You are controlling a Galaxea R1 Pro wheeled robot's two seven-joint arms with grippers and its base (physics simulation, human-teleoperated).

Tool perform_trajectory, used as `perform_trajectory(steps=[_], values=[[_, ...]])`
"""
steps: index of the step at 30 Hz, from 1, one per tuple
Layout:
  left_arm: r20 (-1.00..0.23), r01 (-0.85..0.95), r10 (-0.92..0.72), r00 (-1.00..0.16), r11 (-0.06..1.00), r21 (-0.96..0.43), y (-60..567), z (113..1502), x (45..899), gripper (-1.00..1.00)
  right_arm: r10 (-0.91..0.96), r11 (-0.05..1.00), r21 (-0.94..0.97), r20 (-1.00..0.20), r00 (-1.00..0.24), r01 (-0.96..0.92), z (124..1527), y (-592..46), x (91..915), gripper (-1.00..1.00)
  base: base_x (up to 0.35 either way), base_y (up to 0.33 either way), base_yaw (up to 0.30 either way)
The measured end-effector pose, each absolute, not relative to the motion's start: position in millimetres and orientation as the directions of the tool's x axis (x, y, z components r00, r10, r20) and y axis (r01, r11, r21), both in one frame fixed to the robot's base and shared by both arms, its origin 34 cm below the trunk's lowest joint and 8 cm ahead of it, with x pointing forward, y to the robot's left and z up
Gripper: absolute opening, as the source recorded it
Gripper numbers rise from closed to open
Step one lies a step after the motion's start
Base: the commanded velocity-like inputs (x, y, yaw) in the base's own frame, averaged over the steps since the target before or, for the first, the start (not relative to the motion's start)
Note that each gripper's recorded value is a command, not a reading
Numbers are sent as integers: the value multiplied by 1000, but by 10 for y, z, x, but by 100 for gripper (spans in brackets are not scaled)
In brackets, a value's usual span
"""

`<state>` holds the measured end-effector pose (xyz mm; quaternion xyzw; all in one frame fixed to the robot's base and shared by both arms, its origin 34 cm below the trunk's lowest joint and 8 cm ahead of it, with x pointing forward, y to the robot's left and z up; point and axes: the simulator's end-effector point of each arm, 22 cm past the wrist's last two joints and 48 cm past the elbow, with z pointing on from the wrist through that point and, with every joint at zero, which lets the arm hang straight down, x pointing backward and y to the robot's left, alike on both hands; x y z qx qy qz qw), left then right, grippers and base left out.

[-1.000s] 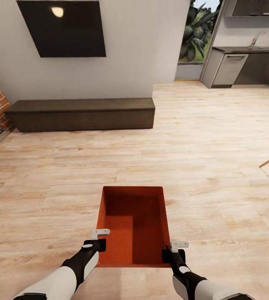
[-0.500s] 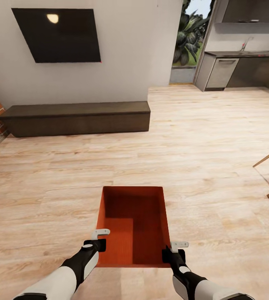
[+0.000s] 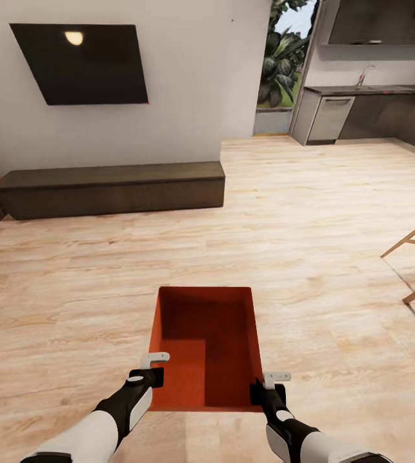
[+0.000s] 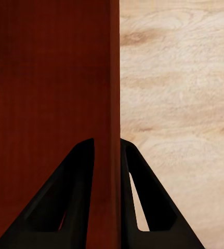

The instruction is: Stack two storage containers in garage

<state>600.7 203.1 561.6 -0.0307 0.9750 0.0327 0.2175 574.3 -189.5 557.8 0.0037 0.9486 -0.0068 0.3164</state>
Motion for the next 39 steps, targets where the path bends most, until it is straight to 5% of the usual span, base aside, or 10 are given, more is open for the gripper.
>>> perform_trajectory(steps=[39], values=[[-481, -77, -46, -876, 996, 45, 2030, 5905, 6213, -100, 3, 1000, -10, -649, -761, 12, 5850, -1895, 5949, -100, 0, 0, -88]])
